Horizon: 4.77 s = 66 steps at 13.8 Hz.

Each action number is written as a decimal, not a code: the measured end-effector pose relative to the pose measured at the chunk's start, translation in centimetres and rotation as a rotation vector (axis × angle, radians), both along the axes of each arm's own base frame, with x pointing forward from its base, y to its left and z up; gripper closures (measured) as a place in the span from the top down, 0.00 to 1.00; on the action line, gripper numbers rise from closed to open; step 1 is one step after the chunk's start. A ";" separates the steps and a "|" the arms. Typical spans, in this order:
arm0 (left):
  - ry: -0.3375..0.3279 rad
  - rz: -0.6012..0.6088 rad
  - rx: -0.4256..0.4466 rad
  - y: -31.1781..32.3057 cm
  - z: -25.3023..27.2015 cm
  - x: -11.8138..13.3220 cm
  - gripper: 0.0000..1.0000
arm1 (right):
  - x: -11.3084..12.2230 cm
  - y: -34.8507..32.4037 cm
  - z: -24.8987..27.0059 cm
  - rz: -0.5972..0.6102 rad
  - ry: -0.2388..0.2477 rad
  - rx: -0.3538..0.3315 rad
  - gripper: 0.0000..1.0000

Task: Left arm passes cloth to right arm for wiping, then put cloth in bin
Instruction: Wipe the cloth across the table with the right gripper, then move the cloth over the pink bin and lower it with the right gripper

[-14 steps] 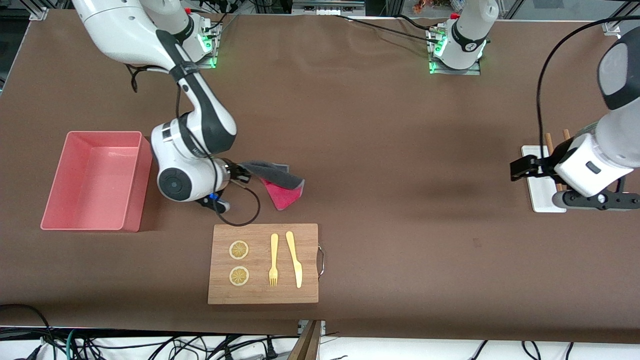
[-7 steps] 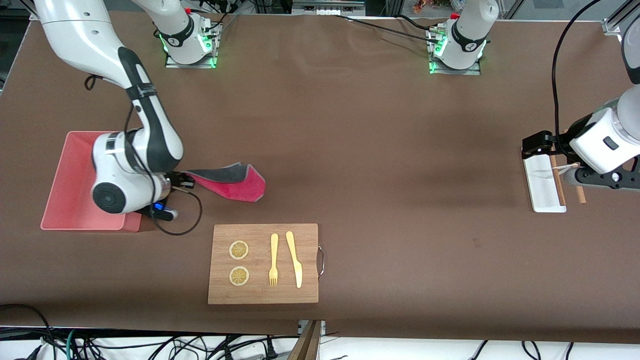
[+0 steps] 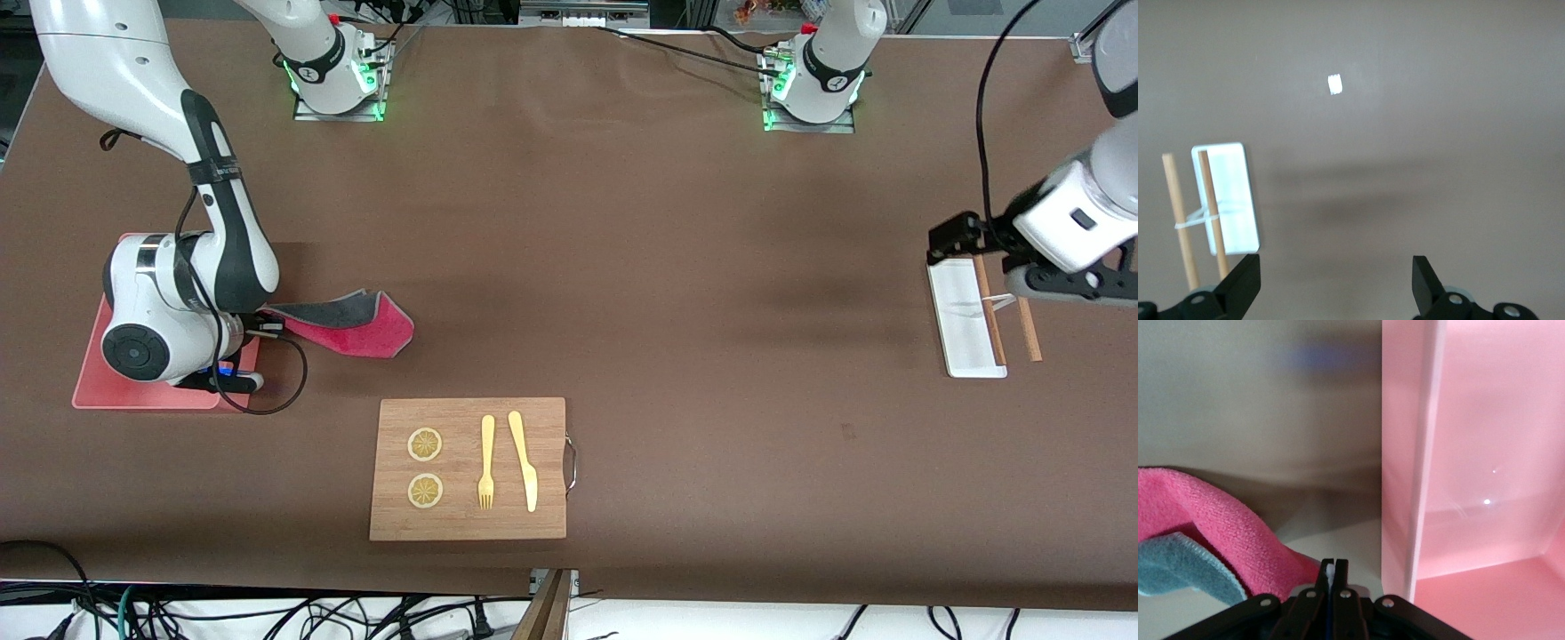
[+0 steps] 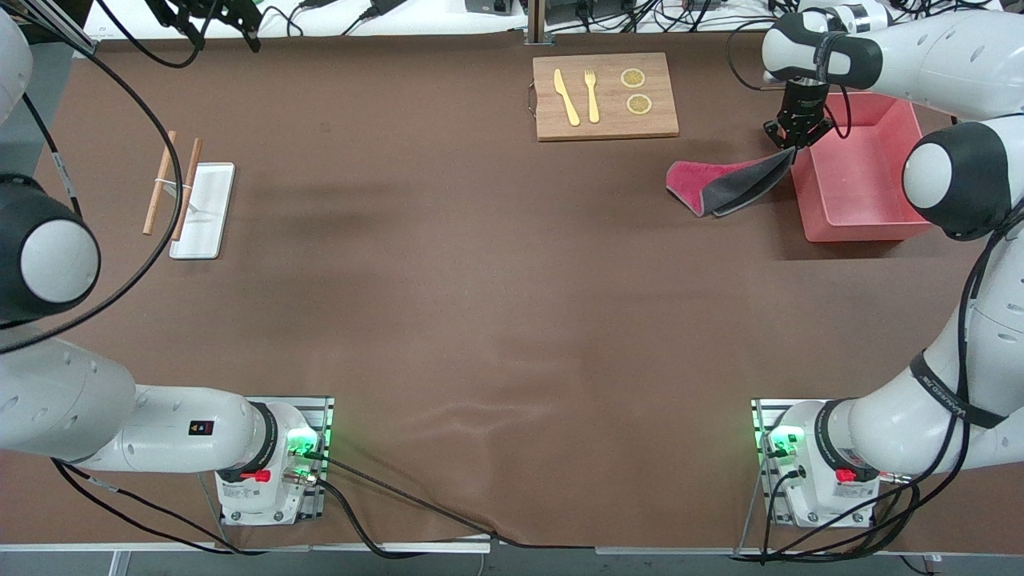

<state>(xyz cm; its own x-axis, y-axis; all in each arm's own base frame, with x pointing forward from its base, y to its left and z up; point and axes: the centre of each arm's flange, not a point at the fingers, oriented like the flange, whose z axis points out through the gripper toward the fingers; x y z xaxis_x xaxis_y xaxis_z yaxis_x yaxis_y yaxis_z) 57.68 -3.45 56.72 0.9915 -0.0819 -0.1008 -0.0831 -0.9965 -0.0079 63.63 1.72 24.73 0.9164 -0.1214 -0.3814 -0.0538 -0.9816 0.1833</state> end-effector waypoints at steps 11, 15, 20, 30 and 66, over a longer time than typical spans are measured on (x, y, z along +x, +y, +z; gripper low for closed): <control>-0.025 0.023 0.012 0.8 -0.4 -0.3 1.00 | -2.3 22.2 -2.3 -0.301 -0.159 0.077 0.02; -0.031 0.022 0.011 0.7 -0.4 -0.2 1.00 | -4.4 30.0 -1.1 -0.415 -0.216 0.134 0.02; -0.031 0.021 0.011 0.6 -0.4 -0.2 1.00 | -6.6 35.0 -0.3 -0.481 -0.210 0.188 0.02; -0.031 0.023 0.012 0.3 -0.4 -0.2 1.00 | -1.6 17.3 -4.0 -0.195 -0.089 0.095 0.02; -0.090 -0.091 -0.007 -6.7 -2.7 1.4 1.00 | -1.0 -18.0 13.2 0.113 0.088 0.109 0.02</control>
<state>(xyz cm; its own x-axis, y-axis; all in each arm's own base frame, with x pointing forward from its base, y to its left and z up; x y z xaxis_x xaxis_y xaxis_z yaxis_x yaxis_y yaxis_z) 59.09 -10.12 54.03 0.9850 -0.1721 -0.0108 -0.1723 -0.9850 -0.0119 62.67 -16.31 37.90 0.8845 0.0267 -0.4657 0.0693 -0.9948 0.0745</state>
